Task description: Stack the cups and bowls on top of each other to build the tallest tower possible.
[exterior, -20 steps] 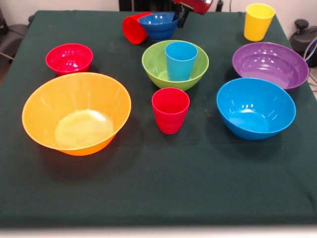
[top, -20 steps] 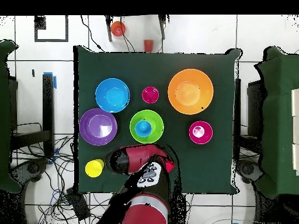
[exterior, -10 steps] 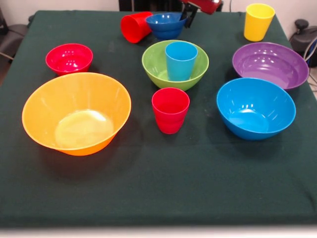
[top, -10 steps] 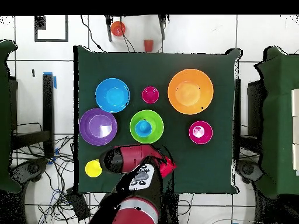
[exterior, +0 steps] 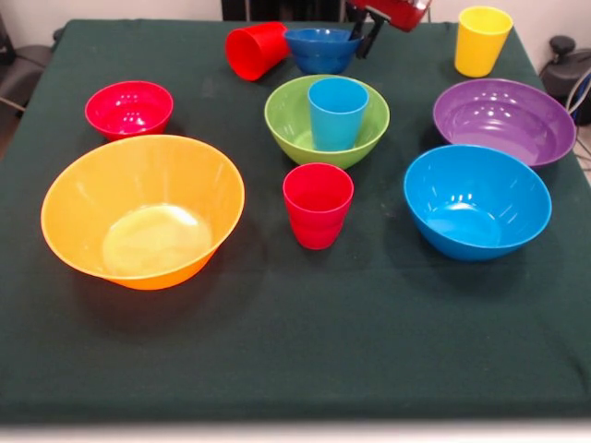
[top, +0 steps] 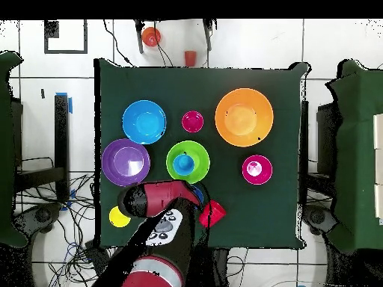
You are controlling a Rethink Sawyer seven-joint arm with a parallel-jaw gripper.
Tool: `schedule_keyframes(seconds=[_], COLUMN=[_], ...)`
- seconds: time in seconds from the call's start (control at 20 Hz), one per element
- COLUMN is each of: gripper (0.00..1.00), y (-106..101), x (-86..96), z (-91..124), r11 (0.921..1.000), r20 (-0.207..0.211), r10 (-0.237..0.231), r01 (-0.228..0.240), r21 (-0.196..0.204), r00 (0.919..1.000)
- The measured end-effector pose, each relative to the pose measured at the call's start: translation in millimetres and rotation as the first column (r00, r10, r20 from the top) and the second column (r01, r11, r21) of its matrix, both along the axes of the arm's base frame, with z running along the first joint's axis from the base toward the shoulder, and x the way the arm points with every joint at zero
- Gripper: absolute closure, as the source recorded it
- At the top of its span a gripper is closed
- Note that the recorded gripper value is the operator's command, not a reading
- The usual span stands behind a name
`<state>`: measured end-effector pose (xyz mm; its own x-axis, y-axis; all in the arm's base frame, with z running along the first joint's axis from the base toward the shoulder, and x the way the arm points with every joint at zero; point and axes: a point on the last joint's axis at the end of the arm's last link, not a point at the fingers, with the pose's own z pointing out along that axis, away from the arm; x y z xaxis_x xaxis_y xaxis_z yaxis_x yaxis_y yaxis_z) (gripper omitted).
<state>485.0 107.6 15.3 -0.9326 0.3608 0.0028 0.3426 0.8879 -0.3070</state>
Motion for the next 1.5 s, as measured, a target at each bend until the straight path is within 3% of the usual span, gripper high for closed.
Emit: schedule_keyframes(seconds=[0.5,0.8,1.1,1.5], gripper=[1.00,1.00,1.00,1.00], y=[12,16,20,17], x=[19.7,28.4,32.2,31.6], z=[-9,-18,-24,-25], r11=[0.9977,0.9953,0.9939,0.9932], r20=[-0.064,-0.066,-0.060,-0.084], r10=[-0.015,-0.014,-0.008,-0.049], r01=[0.011,0.008,0.001,0.040], r21=[-0.066,-0.097,-0.111,-0.109], r00=[0.9979,0.9977,0.9982,0.9953])
